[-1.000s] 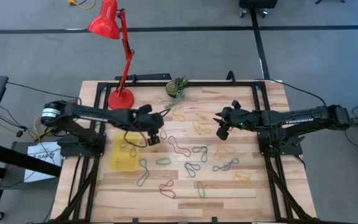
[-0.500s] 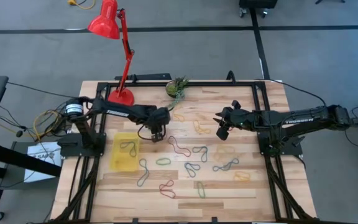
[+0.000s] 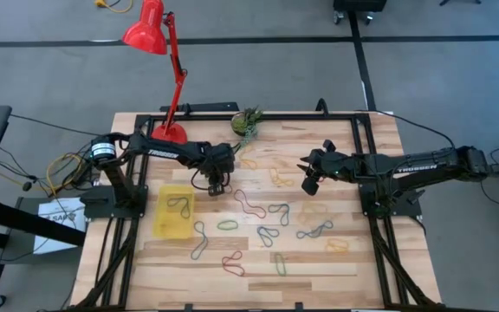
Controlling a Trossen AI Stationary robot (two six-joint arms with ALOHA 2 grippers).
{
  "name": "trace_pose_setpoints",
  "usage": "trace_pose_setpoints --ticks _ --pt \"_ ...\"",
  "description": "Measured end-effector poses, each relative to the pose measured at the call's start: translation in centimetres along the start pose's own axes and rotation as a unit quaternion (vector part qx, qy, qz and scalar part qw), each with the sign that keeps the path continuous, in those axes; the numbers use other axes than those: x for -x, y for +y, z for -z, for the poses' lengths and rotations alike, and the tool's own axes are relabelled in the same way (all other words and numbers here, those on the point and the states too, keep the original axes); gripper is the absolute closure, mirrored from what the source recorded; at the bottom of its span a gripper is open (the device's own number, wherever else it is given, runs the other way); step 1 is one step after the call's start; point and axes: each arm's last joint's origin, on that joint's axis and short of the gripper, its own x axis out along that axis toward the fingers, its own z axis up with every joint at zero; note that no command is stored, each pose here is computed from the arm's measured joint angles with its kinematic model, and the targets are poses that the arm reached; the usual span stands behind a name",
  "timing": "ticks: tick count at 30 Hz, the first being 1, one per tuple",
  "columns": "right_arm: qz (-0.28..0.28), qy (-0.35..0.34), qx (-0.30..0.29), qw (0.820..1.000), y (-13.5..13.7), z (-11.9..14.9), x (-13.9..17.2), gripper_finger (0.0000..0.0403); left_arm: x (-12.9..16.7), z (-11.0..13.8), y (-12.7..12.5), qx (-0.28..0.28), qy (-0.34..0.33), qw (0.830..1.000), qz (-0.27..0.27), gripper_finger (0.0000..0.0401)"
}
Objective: Pick and place items into bin
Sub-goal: Put the red rubber band into the yellow bin
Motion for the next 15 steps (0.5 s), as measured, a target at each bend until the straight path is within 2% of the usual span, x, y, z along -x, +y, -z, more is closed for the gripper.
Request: trace_pose_setpoints --ticks 3,7,15 --pt "0.0 0.0 0.0 1.0 0.0 0.0 0.0 0.0301 0.0 0.0 0.1 0.001 0.0 1.0 -0.014 0.0315" --pt "0.0 0.0 0.0 1.0 0.0 0.0 0.0 0.0301 -0.2 0.0 0.1 -0.011 0.002 1.0 -0.005 0.0324" --pt "0.0 0.0 0.0 1.0 0.0 0.0 0.0 0.0301 -1.8 0.0 -0.1 0.002 0.026 1.0 0.016 0.0396"
